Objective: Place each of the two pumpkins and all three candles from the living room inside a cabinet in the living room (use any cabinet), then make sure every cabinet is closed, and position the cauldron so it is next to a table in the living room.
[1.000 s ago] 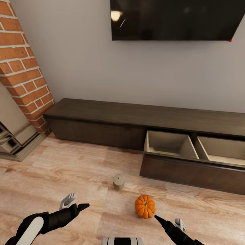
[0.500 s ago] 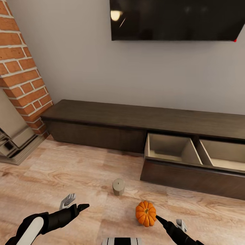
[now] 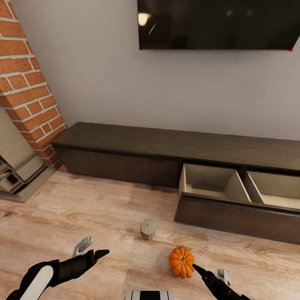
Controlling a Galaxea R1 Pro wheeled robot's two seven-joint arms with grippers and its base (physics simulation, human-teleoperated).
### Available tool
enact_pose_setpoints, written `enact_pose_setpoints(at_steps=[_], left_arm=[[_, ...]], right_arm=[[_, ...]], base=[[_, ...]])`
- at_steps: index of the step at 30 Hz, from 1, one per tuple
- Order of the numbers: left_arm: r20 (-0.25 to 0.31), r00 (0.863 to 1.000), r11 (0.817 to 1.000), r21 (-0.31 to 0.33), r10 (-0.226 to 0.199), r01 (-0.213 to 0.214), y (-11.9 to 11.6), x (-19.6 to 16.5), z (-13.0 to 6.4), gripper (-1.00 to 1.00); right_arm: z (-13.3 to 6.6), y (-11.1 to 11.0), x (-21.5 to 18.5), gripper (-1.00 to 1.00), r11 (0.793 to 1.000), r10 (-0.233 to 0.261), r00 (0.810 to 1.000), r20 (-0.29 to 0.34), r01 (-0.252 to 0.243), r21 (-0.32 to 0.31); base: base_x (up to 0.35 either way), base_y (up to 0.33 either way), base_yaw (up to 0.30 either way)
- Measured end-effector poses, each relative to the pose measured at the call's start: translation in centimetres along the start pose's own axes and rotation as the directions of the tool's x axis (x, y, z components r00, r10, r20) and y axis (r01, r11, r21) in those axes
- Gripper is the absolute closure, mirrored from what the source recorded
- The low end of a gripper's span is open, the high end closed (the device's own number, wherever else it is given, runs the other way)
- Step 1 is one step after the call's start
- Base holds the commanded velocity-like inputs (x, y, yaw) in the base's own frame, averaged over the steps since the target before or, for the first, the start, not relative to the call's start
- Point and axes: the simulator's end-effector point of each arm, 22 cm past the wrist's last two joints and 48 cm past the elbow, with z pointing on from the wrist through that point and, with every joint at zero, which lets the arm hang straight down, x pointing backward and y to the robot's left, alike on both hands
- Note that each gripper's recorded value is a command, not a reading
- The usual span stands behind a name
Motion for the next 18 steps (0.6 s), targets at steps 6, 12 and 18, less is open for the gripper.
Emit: enact_pose_setpoints(at_steps=[6, 12, 18], left_arm=[[0.000, 1.000, 1.000, -0.001, 0.000, 0.000, 0.0, 0.0, 0.0, -1.00], [0.000, 1.000, 1.000, 0.001, -0.001, 0.001, 0.0, 0.0, 0.0, -1.00], [0.000, 1.000, 1.000, -0.001, 0.000, 0.000, 0.0, 0.0, 0.0, -1.00]], right_arm=[[-0.1, -0.4, -0.1, -1.00, 1.000, 0.001, 1.000, 0.003, -0.001, 0.018], [-0.1, -1.1, -0.7, -1.00, 0.999, 0.026, 0.999, 0.033, -0.028, 0.045], [-0.2, -1.5, -1.0, -1.00, 0.997, 0.036, 0.998, 0.046, -0.039, 0.065]], base=[[0.133, 0.001, 0.000], [0.018, 0.000, 0.000], [0.055, 0.000, 0.000]])
